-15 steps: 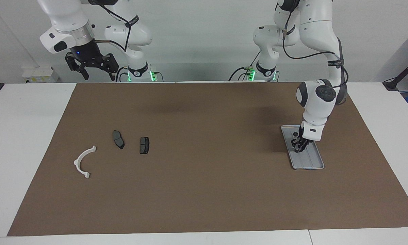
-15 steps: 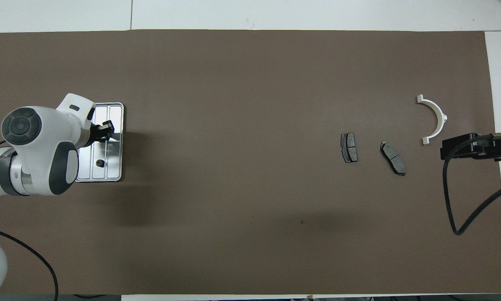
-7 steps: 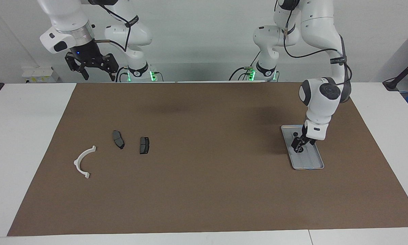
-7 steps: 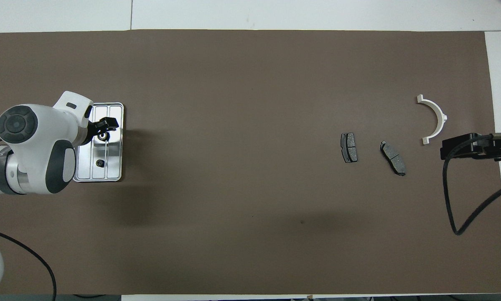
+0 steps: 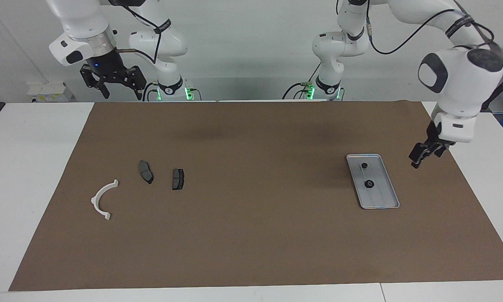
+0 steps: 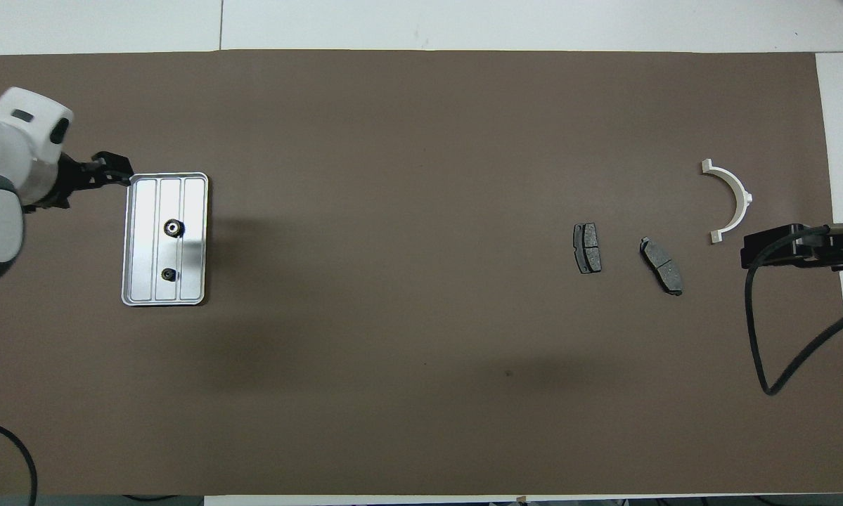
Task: Pick bearing gear from pile to tray
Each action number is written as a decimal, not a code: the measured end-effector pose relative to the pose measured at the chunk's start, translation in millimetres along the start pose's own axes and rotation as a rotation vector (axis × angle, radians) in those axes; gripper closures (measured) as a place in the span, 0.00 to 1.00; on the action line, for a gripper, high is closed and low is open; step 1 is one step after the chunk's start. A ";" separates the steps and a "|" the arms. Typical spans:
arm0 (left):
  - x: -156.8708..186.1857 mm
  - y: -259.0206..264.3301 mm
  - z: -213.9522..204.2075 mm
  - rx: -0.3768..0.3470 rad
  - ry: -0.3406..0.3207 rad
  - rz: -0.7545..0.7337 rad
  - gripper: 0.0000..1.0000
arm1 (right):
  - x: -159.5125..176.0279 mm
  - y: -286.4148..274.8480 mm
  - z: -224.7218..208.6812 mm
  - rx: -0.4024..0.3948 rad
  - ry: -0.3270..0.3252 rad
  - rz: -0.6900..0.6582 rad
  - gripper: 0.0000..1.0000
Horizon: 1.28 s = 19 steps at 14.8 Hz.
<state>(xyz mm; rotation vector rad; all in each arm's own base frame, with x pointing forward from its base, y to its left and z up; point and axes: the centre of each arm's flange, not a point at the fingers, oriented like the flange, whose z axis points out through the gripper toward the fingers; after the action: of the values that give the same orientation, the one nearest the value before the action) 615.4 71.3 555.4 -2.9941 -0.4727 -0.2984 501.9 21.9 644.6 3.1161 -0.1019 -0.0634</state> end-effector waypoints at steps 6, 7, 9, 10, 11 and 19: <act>-62.6 -20.7 -104.2 -0.008 -0.113 0.071 0.00 | 0.0 0.0 -0.9 0.000 0.002 0.000 0.00; -70.9 -13.9 -101.2 -0.010 -0.125 0.093 0.00 | 0.0 0.0 -1.0 0.000 0.002 0.000 0.00; -82.1 1.6 -88.6 -0.030 -0.157 0.121 0.00 | 0.0 0.0 -1.2 0.000 0.003 0.000 0.00; -84.5 7.8 -85.2 -0.048 -0.167 0.129 0.00 | 0.0 0.0 -1.2 0.000 0.003 0.000 0.00; -85.7 11.2 -84.3 -0.059 -0.171 0.135 0.00 | 0.0 0.0 -1.2 0.000 0.003 0.000 0.00; -89.9 15.2 -89.0 -0.072 -0.175 0.169 0.00 | 0.0 0.0 -1.3 0.000 0.003 0.000 0.00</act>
<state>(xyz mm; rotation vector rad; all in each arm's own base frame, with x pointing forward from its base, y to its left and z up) 520.6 19.4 622.7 -3.1198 -0.2240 -0.0400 502.0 21.9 645.9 3.1164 -0.1020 -0.0591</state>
